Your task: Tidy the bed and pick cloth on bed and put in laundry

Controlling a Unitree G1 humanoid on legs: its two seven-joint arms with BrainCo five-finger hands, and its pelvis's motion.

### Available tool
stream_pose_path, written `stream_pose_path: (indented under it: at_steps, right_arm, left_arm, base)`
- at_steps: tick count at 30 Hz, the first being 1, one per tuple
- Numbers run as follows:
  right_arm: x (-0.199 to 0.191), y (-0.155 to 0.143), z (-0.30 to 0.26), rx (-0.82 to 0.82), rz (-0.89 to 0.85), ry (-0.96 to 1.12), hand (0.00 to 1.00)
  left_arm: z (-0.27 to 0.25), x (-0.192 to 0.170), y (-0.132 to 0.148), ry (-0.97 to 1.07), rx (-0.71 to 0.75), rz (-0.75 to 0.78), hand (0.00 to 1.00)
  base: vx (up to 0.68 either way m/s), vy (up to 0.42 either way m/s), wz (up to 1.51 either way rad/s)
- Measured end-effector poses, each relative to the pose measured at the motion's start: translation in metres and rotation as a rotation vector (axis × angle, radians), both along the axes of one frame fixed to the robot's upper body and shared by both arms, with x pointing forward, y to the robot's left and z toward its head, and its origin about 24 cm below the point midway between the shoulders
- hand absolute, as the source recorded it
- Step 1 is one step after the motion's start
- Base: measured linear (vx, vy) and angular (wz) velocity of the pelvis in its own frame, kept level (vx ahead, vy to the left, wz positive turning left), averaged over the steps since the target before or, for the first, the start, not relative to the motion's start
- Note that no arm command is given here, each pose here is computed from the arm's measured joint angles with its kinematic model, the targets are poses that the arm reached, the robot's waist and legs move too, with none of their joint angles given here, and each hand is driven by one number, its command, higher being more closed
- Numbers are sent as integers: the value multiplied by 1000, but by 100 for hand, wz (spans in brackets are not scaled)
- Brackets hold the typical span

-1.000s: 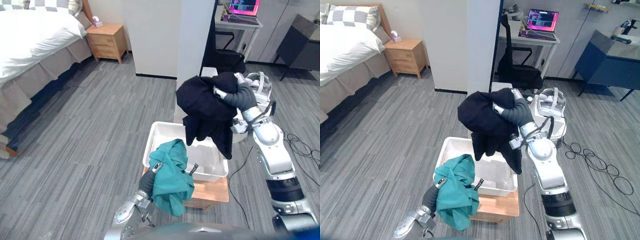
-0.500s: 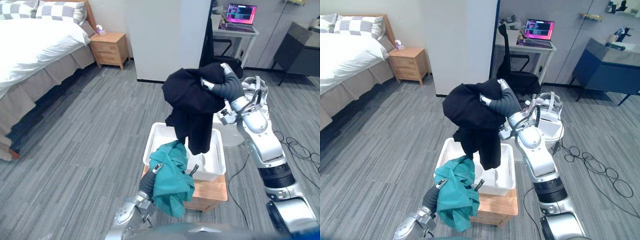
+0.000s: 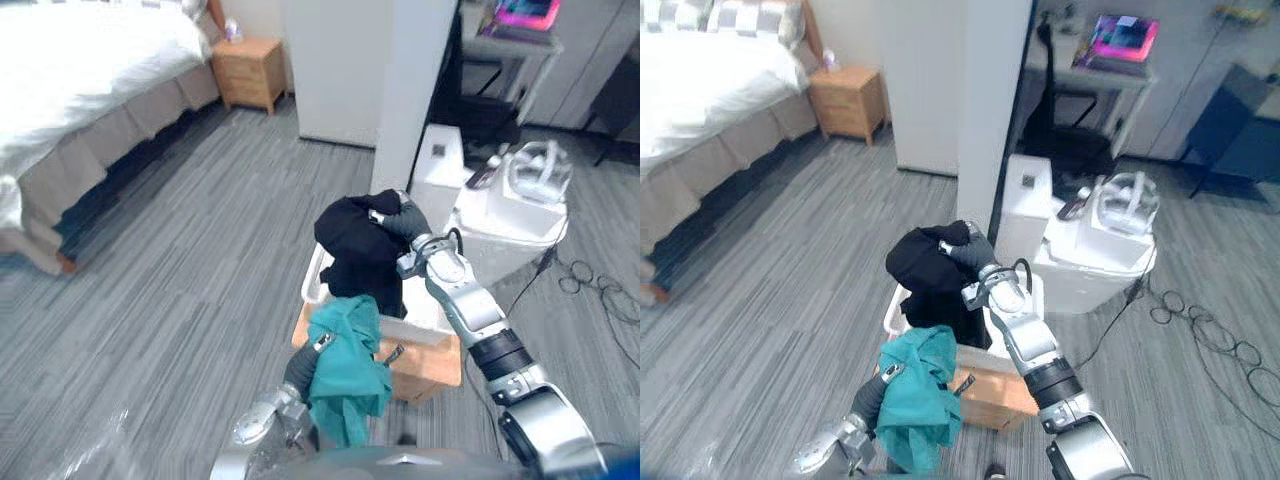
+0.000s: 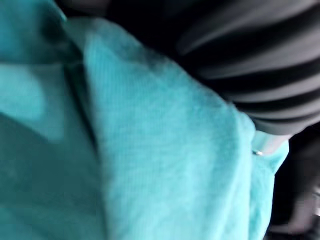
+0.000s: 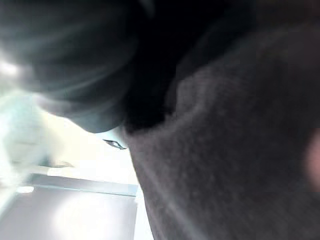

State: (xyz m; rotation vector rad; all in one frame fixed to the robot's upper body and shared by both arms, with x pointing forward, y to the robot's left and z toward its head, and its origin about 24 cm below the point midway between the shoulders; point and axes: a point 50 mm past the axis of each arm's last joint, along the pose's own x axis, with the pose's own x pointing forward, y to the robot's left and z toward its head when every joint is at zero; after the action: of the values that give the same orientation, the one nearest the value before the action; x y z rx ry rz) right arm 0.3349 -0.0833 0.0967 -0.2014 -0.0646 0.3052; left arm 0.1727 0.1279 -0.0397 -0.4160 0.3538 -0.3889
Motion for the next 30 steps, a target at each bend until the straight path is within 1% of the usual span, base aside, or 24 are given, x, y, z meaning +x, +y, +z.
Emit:
stream_pose_path:
  at_steps: [2, 4, 5, 7, 9, 10, 13, 18, 26, 30]
  right_arm:
    - [9, -2, 4, -19, -22, 0, 100]
    - [25, -12, 11, -19, -89, 2, 100]
    - [27, -15, 12, -16, -105, 5, 100]
    - [39, -35, 12, 8, -189, 35, 100]
    - [42, -48, 9, 26, -232, 57, 100]
    - [45, -60, 6, 57, -271, 73, 0]
    - [47, -78, 1, 73, -327, 93, 0]
    - [45, -94, -11, 53, -391, 115, 0]
    - [38, -96, -7, 53, -411, 27, 0]
    - [23, -98, -19, 56, -417, 32, 0]
  left_arm:
    - [7, 11, 3, -48, 17, -4, 100]
    - [18, 26, 9, -113, 39, 2, 100]
    - [19, 27, 9, -120, 42, 8, 100]
    - [24, 33, 15, -148, 49, 41, 100]
    - [27, 35, 15, -170, 49, 44, 100]
    - [31, 39, 15, -193, 48, 44, 100]
    - [40, 45, 17, -238, 42, 58, 100]
    - [46, 47, 21, -278, 41, 59, 100]
    - [39, 37, 30, -253, 61, 66, 100]
    - [26, 19, 35, -191, 69, 55, 100]
  base:
    - [-89, -11, 11]
    - [-71, -25, 17]
    - [0, 0, 0]
    - [27, -7, 5]
    - [58, -9, 5]
    - [72, -7, 2]
    - [59, -8, 0]
    - [6, -2, 0]
    - [24, -17, -3]
    - [105, -24, -9]
